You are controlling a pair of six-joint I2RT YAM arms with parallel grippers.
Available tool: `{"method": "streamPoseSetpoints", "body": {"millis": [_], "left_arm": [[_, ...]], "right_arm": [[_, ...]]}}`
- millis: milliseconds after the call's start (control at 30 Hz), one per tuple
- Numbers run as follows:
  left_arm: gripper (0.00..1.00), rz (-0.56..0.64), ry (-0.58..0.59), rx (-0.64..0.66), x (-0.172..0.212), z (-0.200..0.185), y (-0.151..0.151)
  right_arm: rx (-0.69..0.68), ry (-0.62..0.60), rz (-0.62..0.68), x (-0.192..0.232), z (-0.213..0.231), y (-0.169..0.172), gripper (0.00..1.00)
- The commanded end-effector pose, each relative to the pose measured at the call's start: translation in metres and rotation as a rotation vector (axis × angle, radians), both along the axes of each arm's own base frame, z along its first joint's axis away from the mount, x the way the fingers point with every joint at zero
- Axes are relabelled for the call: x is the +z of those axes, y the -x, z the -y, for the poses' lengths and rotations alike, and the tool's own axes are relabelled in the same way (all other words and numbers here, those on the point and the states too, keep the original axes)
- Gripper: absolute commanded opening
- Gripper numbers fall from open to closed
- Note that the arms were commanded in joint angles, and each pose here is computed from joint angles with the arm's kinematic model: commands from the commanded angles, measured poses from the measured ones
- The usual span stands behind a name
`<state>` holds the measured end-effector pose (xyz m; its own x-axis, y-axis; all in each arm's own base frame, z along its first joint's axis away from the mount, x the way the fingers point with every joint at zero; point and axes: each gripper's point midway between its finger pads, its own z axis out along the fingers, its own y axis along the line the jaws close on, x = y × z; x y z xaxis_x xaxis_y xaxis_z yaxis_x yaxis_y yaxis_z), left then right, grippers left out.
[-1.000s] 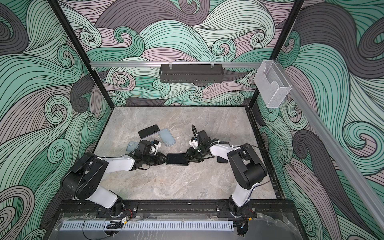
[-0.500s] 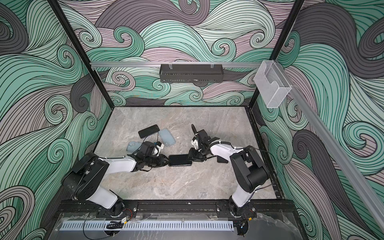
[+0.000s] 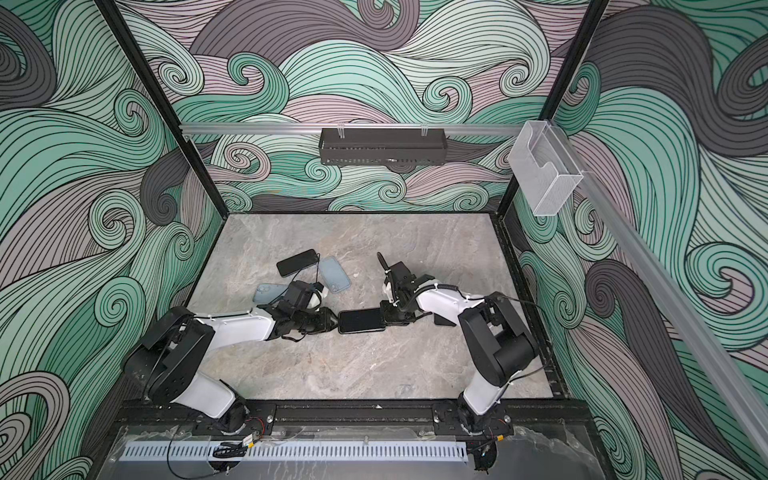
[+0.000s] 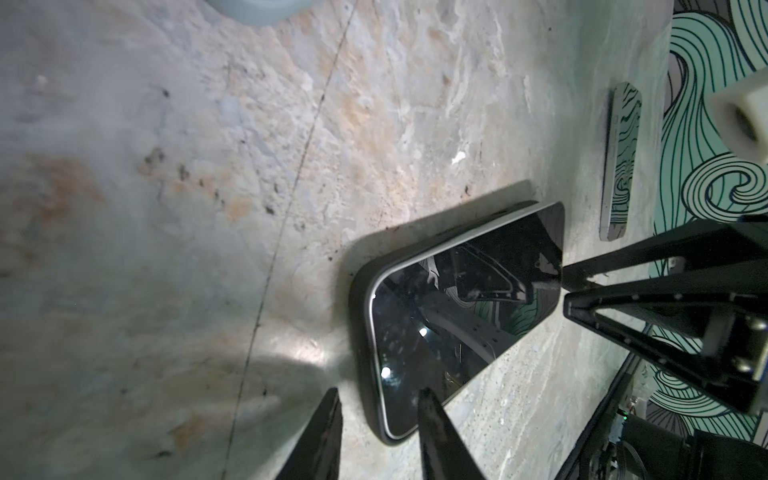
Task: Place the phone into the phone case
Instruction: 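Press the smartphone down flat into the black case with the right gripper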
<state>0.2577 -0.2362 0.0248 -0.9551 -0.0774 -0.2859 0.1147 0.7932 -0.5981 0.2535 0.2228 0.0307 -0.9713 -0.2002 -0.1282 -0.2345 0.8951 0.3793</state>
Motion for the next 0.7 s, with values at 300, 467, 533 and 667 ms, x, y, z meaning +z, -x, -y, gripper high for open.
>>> {"method": "streamPoseSetpoints", "body": {"millis": [300,467,533,667], "left_arm": [[0.3,-0.027,0.02,-0.009,0.0,0.012,-0.009],[0.29,-0.041,0.02,-0.016,-0.002,0.014,-0.008],[0.29,-0.042,0.023,-0.016,-0.002,0.015,-0.008],[0.28,-0.049,0.027,-0.02,-0.003,0.015,-0.007]], "right_arm": [[0.058,0.04,-0.007,-0.01,-0.002,0.003,0.27],[0.076,0.031,-0.025,-0.016,-0.009,0.006,0.24],[0.085,0.03,-0.032,-0.018,-0.011,0.008,0.23],[0.1,0.018,-0.047,-0.02,-0.017,0.013,0.19]]}}
